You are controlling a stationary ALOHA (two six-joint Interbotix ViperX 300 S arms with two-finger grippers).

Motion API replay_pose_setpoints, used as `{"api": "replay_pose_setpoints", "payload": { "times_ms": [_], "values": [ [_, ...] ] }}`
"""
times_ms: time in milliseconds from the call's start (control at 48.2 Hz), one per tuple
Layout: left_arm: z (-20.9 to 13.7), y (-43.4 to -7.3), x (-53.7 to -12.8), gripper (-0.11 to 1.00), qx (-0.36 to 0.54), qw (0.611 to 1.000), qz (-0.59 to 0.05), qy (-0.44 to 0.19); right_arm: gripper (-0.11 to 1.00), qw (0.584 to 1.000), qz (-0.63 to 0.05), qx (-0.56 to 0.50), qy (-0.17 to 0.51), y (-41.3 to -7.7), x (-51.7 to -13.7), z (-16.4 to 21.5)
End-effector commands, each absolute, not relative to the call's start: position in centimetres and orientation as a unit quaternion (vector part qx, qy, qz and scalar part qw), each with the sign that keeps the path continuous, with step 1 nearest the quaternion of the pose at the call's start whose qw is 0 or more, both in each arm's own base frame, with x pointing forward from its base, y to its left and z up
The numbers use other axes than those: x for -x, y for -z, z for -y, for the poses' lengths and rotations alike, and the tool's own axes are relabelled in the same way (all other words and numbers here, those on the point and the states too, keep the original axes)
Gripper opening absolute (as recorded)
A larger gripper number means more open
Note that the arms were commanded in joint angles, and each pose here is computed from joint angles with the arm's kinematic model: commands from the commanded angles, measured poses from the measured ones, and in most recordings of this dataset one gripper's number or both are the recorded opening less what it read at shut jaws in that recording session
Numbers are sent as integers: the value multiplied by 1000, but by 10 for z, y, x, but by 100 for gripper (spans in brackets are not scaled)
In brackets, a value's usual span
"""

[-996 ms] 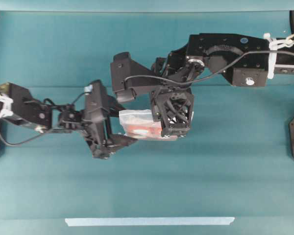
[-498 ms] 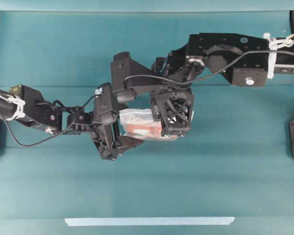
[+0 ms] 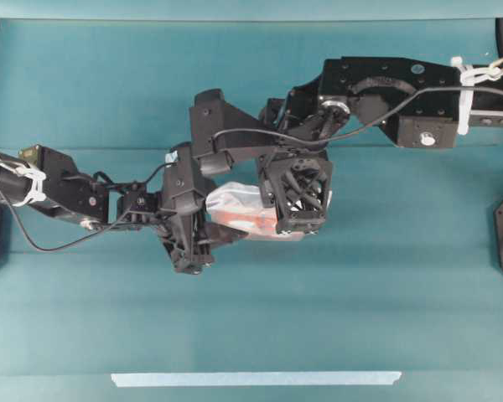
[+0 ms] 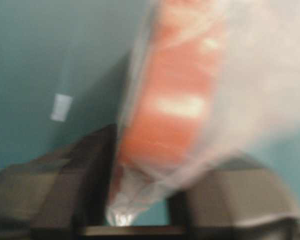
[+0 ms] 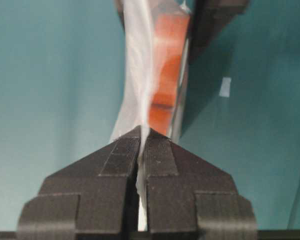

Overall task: Hand over the clear zip bag and make it stand upright.
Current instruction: 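Close the left gripper on the bag's bottom corner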

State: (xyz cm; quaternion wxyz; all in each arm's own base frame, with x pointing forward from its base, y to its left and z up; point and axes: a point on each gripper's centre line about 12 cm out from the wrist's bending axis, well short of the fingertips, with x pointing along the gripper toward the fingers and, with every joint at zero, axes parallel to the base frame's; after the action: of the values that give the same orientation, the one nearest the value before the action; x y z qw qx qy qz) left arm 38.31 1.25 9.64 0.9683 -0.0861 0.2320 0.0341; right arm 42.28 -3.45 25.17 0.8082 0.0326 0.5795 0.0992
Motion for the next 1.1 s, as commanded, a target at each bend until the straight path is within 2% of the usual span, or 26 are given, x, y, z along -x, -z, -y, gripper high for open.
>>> {"api": "replay_pose_setpoints", "payload": {
  "times_ms": [0, 830, 1079],
  "values": [
    [-15, -94, -381, 22, 83, 968, -233, -36, 0, 813, -574, -34, -99, -257, -423, 33],
    [-5, -92, -383, 22, 53, 968, -245, -18, 1, 812, -574, -32, -100, -256, -423, 31],
    [-4, -94, -385, 21, 35, 970, -242, -11, 2, 801, -588, -34, -105, -255, -419, 31]
  ]
}}
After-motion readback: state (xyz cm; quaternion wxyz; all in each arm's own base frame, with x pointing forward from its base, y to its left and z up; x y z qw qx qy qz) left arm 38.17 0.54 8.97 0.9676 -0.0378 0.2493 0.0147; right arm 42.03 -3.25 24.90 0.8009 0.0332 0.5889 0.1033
